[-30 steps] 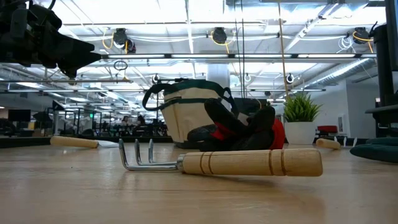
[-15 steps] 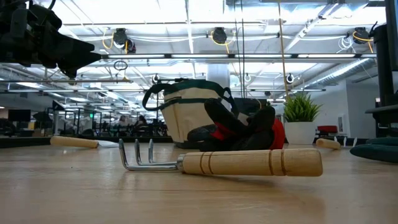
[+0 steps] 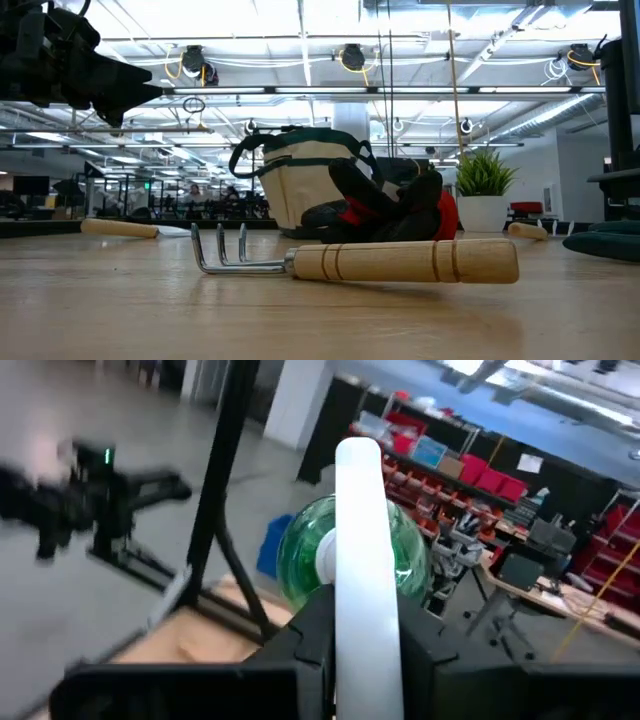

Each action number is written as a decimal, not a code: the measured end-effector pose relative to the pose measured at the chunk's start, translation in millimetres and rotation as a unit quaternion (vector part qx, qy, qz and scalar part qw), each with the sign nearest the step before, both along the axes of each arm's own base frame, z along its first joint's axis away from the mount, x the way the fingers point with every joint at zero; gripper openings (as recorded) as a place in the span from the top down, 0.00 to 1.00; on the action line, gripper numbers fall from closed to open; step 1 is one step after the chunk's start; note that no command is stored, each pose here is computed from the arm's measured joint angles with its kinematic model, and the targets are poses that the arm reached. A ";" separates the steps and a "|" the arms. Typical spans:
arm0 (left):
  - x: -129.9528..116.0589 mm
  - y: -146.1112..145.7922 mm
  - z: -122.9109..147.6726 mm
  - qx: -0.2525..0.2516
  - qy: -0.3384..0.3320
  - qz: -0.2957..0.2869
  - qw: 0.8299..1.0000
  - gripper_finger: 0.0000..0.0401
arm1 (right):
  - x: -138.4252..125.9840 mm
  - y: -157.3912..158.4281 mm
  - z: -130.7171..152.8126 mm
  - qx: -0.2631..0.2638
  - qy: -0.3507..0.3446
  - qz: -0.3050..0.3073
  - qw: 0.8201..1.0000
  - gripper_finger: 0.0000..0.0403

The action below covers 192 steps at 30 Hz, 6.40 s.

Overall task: Pick & Place Garden tools in Gardening bag
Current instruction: Put the green and white spray bottle into the gardening bag

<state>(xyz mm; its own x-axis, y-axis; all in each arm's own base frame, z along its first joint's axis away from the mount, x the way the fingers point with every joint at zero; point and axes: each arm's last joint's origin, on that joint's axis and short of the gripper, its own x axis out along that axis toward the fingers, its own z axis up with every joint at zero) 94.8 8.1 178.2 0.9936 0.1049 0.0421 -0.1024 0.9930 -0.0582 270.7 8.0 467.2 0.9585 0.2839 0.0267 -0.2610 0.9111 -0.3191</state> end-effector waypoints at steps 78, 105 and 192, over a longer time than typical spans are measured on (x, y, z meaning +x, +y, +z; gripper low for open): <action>0.0 0.0 0.1 -0.006 -0.001 0.000 1.000 0.50 | -54.5 -59.0 -87.4 0.387 0.469 -0.424 0.671 0.90; 0.0 0.0 0.0 -0.005 -0.001 0.000 1.000 0.50 | -42.4 -55.2 -80.1 0.082 0.467 -0.168 0.864 0.90; 0.1 0.0 -0.2 0.000 0.001 0.000 1.000 0.50 | 84.5 -171.0 -190.7 0.159 0.418 -0.251 0.858 0.89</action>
<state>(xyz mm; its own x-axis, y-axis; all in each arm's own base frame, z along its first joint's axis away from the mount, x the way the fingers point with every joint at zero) 94.9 8.1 178.0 0.9936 0.1051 0.0406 -0.1026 0.9930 -0.0585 355.1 -163.0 276.5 0.6797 -0.0659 -0.7305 0.1737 0.9821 0.0730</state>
